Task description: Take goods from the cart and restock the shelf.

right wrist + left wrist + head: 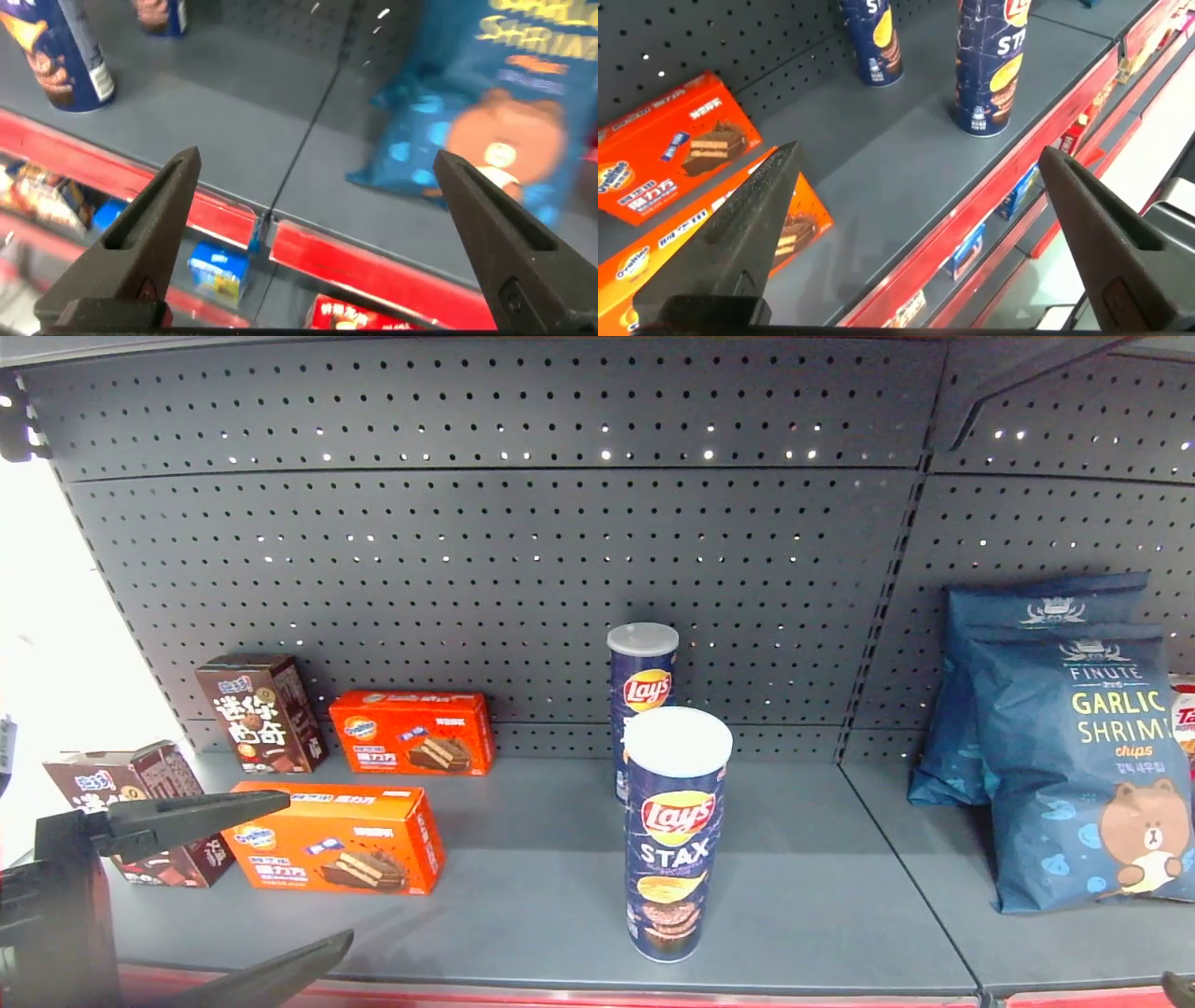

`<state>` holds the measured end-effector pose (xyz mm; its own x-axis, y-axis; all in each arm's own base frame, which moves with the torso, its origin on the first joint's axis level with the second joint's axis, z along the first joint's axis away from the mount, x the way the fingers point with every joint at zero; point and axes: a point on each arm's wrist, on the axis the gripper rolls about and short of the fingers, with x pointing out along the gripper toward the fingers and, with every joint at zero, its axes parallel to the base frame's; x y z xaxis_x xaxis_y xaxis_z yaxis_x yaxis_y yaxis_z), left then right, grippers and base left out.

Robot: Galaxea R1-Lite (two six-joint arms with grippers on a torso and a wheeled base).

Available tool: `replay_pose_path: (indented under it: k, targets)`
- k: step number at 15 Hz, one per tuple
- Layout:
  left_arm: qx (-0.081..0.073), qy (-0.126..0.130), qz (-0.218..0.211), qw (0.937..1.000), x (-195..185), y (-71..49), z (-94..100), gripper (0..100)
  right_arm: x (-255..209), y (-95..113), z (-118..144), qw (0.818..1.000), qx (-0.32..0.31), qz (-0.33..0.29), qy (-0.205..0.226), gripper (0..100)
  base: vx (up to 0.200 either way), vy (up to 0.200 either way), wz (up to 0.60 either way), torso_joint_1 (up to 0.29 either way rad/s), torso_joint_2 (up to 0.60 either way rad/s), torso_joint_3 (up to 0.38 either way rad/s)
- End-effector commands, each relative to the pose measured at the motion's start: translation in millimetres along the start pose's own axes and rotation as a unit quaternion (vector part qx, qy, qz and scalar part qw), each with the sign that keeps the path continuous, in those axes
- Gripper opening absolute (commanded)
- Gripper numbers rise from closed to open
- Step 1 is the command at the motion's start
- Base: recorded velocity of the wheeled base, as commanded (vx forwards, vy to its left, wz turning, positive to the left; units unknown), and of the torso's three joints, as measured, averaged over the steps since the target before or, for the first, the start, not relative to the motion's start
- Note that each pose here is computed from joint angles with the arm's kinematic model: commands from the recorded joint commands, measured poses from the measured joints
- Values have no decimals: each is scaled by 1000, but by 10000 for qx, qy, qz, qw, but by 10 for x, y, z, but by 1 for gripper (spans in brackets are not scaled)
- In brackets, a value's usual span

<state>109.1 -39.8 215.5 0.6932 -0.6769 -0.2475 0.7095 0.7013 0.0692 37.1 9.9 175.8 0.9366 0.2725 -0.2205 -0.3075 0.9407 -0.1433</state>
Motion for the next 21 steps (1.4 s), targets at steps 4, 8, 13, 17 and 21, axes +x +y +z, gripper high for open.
replay_pose_path:
  k: [4, 8, 13, 17, 21]
  targets:
    - [-24, 64, -15, 10000, 61, 37, 20, 100, 852, 61, 189, 9961, 42, 570, 666, 100, 0, 0, 0, 0, 0, 0]
    - [-27, 99, -15, 9999, 104, 64, 30, 100, 1110, 212, 219, 9892, -113, 1050, 1017, 100, 0, 0, 0, 0, 0, 0]
    - [-33, 149, -56, 9999, 143, 78, 36, 100, 1504, 374, 467, 9854, -230, 1339, 1029, 100, 0, 0, 0, 0, 0, 0]
    - [-44, 180, -71, 9998, 154, 81, 23, 100, 1773, 532, 528, 9815, -339, 1483, 1163, 100, 0, 0, 0, 0, 0, 0]
    - [-60, 226, -89, 9997, 187, 96, 20, 100, 1904, 716, 555, 9774, -473, 1665, 1210, 100, 0, 0, 0, 0, 0, 0]
